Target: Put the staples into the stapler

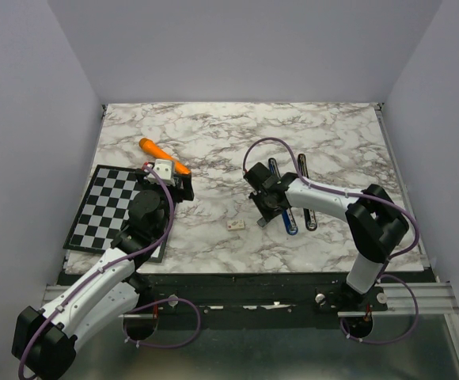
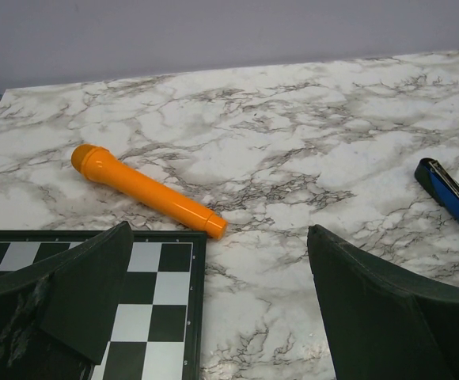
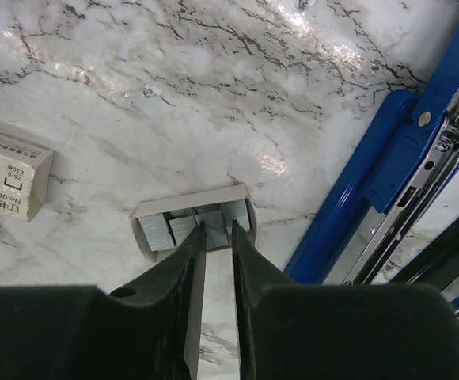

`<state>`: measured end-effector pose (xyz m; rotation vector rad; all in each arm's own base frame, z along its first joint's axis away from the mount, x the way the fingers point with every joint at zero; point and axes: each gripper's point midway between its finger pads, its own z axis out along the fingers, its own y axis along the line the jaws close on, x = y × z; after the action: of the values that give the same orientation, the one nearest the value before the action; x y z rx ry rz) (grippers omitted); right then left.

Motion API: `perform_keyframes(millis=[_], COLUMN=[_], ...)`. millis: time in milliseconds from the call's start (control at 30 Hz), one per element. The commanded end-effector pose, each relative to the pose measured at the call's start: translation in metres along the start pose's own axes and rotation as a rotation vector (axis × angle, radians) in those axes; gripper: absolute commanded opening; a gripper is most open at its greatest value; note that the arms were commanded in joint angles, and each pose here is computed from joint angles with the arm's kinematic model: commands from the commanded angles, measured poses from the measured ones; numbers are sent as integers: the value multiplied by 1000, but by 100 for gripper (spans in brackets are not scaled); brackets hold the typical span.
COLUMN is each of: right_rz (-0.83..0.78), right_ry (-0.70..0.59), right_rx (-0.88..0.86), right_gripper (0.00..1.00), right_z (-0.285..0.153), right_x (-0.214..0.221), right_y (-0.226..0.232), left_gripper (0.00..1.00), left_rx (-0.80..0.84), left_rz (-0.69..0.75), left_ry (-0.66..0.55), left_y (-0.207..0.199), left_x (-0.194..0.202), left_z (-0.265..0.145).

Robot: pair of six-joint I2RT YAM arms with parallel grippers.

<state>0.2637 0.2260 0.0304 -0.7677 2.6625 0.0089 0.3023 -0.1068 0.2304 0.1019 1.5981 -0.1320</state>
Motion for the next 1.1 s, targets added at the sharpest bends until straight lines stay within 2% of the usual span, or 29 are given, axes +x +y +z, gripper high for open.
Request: perform_keyframes(millis=[0,433,733,1067], right_rz=[-7,-19,8,5], right_ry=[-21,-21,-81,-58], right_rx=[-2,-37,-51,-44], right_gripper=[26,33,34,35], right_z=[0,2,-13,-3], right_x=[0,1,-14,-10], right_y=[-1,4,4,3], left_gripper=[99,99,99,99], left_rx=[0,6,8,11], left_rz=[-13,-17,-18,-20], left_ry=[-33,-39,-40,-43], left_y=[0,0,-1,-1], left_x=[-11,-13,-13,-14], left_z=[0,0,-1,-1])
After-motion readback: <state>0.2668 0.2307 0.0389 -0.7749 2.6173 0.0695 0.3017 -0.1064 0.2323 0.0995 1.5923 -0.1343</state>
